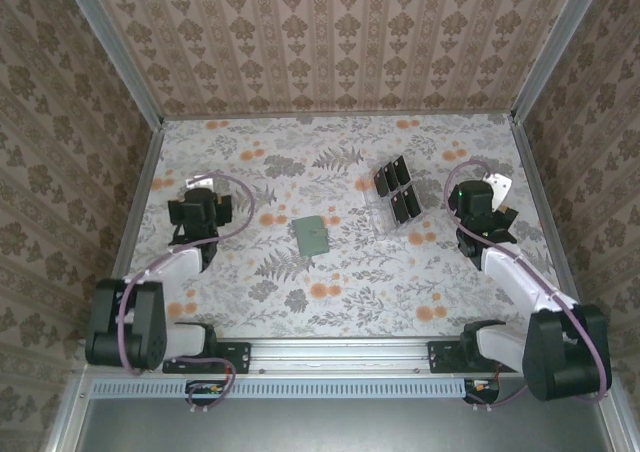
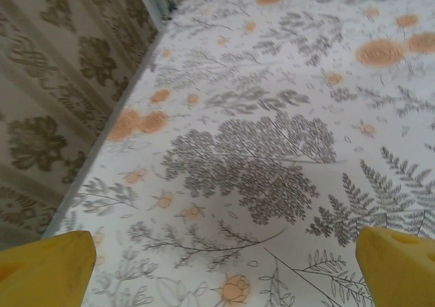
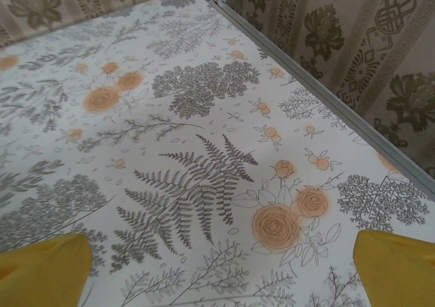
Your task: Put the credit cards into the card holder
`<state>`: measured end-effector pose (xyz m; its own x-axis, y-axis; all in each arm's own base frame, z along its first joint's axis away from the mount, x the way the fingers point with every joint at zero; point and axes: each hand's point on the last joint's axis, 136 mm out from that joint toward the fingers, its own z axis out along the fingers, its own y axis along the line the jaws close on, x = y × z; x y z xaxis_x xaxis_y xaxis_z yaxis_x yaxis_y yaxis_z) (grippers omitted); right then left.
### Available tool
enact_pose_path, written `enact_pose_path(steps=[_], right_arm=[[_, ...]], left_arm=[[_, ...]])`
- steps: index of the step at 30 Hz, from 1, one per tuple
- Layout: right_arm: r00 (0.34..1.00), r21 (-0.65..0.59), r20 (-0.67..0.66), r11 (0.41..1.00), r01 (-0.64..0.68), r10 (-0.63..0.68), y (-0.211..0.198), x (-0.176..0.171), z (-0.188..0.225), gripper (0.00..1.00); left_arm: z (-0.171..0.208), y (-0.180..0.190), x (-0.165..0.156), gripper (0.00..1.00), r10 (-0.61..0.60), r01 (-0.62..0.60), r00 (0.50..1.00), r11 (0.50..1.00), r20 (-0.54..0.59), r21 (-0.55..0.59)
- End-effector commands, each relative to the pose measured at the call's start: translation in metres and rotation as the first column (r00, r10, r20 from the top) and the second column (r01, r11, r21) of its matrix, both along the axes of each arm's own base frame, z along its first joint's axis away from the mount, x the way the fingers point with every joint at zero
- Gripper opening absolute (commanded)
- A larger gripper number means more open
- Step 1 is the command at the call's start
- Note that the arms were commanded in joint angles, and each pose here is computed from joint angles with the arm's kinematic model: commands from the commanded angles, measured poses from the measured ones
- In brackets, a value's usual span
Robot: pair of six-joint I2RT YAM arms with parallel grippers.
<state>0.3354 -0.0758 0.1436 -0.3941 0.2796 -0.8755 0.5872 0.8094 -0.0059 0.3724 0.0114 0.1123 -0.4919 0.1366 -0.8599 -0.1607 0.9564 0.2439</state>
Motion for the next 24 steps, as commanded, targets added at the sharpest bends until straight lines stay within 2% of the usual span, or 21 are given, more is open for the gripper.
enact_pose_path(steps=[1,7,11,24], right_arm=[[0.998,-0.037,0.053,0.998,-0.044,0.046,0.000,0.019,0.000,1.00],[0.984,-0.070,0.082,0.986,-0.153,0.159,0.014,0.042,-0.015,1.00],[0.965,-0.093,0.093,0.967,-0.235,0.244,0.024,0.053,-0.021,1.00],[0.892,-0.123,0.190,0.911,-0.393,0.410,0.050,0.047,-0.033,1.00]], left_arm=[[0.010,-0.010,0.015,1.00,-0.090,0.086,0.988,0.996,0.129,0.040],[-0.002,-0.018,0.020,1.00,-0.151,0.157,0.972,0.987,0.182,-0.016],[-0.010,-0.016,0.022,1.00,-0.170,0.184,0.971,0.981,0.169,-0.066],[-0.016,-0.014,0.027,1.00,-0.179,0.195,0.972,0.976,0.153,-0.095]])
